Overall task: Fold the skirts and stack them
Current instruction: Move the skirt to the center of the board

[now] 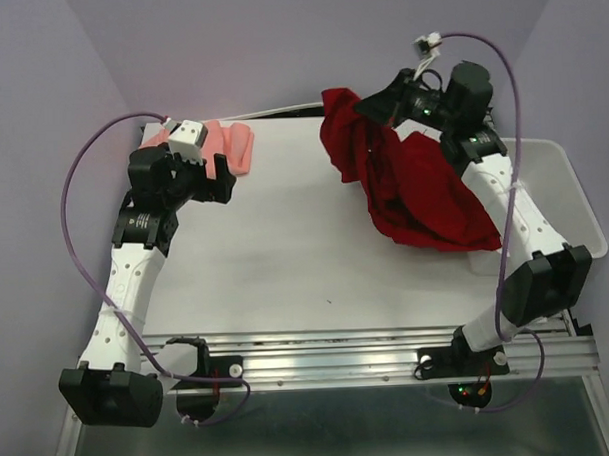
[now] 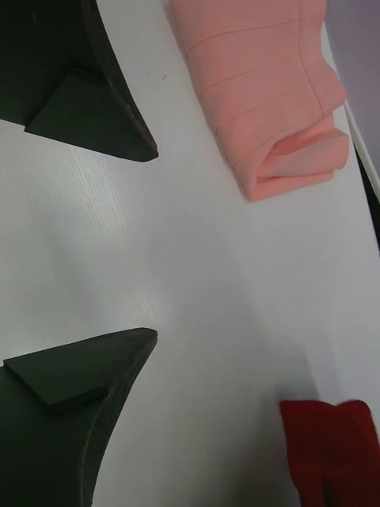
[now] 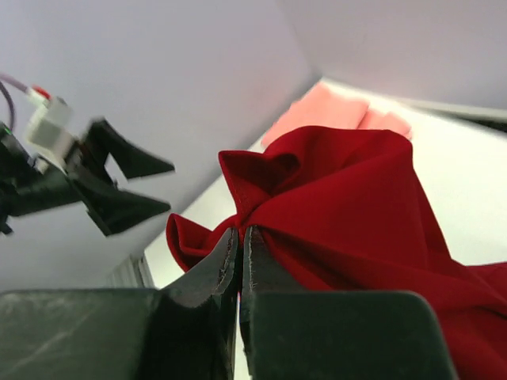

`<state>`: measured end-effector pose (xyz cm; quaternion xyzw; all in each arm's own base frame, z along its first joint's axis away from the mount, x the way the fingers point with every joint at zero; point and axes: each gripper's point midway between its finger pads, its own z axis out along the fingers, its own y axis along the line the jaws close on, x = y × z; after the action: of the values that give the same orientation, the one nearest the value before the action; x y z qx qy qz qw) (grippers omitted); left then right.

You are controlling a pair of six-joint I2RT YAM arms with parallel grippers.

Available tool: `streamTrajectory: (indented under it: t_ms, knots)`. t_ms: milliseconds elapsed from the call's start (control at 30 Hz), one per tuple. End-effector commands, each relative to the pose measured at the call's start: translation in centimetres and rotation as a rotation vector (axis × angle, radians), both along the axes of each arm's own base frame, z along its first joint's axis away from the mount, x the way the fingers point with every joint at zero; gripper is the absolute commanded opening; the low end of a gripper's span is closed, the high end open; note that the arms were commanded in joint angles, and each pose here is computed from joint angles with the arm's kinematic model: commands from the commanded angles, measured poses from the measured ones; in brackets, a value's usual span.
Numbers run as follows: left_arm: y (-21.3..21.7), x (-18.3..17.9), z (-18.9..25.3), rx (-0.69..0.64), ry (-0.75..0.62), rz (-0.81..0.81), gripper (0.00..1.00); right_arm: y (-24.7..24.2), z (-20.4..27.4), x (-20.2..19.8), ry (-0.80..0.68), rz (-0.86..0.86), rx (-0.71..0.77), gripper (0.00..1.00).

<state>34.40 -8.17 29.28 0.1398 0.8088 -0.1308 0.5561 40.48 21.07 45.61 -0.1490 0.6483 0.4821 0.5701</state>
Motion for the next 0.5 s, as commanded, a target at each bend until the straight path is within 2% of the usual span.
streamTrajectory:
  t_ms: [0, 100, 300, 467]
  knots:
    - [-0.5, -0.2, 3.8, -0.078, -0.113, -0.021, 0.99, 3.2, 3.1, -1.3, -0.201, 0.004, -0.055, 0.01]
    - [0.1, 0.0, 4.6, -0.136, -0.125, -0.01, 0.99, 5.3, 6.0, -0.3, -0.227, 0.034, -0.009, 0.01]
    - [1.2, 0.1, 7.3, -0.24, -0.19, 0.014, 0.98, 12.8, 10.7, -2.2, -0.268, 0.166, 0.05, 0.01]
    - [2.5, -0.1, 8.2, -0.26, -0.21, 0.043, 0.98, 13.2, 13.1, -2.4, -0.308, 0.141, 0.117, 0.01]
